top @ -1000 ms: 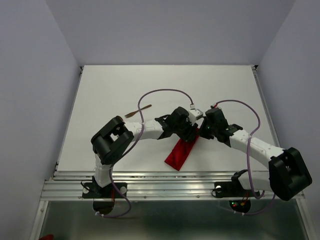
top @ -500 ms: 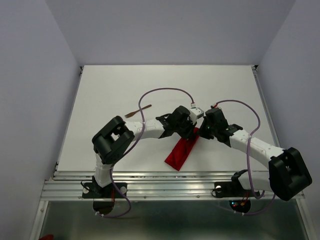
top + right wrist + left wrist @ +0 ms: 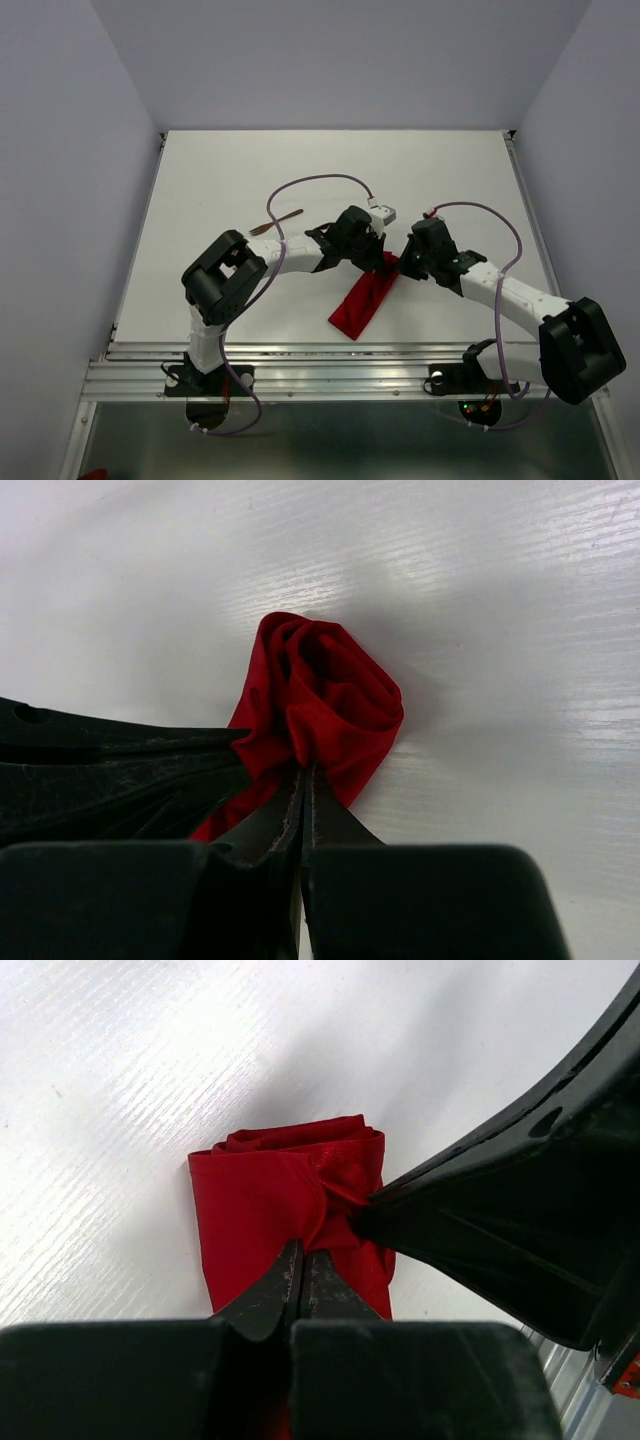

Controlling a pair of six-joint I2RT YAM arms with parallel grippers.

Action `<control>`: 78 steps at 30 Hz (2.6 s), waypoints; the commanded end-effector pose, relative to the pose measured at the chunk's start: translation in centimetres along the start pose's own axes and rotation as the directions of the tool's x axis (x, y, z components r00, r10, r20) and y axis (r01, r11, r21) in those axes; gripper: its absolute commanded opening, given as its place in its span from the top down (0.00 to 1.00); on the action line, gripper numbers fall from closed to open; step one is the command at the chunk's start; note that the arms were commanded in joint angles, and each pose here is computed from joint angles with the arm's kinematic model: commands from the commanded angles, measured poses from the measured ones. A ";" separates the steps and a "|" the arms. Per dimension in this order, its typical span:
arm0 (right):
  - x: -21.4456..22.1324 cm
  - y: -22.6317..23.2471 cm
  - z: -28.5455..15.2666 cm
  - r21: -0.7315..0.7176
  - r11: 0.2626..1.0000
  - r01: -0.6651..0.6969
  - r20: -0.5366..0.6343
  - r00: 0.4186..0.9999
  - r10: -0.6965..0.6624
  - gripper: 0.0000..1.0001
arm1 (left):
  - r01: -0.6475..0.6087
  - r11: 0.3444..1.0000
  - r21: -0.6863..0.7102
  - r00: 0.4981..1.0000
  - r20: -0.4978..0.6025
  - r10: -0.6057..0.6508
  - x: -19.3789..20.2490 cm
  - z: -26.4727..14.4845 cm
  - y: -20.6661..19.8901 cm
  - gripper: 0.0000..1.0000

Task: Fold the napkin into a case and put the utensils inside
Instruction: Stuff the top corner of the smaller-rectangle-folded napkin into the folded napkin.

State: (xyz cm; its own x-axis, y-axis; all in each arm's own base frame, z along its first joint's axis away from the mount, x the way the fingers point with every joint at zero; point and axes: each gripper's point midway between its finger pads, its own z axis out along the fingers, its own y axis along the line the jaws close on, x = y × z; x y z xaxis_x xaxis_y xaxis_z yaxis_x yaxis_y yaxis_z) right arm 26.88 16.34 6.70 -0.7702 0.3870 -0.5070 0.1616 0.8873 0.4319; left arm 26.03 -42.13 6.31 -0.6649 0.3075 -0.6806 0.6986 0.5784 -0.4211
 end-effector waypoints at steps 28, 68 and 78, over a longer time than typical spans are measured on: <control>-0.6 0.2 -0.8 -0.024 1.000 -0.020 0.041 0.999 0.021 0.99 | 0.149 0.984 0.102 0.980 0.121 -0.161 -3.2 -2.1 -2.3 0.61; -0.8 0.3 -0.5 -0.023 1.000 -0.020 0.046 0.999 0.021 0.99 | 0.081 0.994 0.078 0.995 -0.064 -0.076 1.3 -3.6 -1.6 0.36; -0.8 0.3 -0.5 -0.022 0.999 -0.023 0.045 0.999 0.024 0.99 | 0.122 0.983 0.139 0.987 -0.117 -0.106 3.0 -3.2 -2.4 0.38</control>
State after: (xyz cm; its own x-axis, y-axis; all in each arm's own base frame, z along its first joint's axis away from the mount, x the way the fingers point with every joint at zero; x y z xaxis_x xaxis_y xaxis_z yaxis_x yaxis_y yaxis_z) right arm 26.44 16.06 6.84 -0.7637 0.3990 -0.5075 0.1687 0.8821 0.4398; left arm 22.37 -40.11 7.16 -0.7595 0.3183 -0.5673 0.6374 0.5381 -0.5515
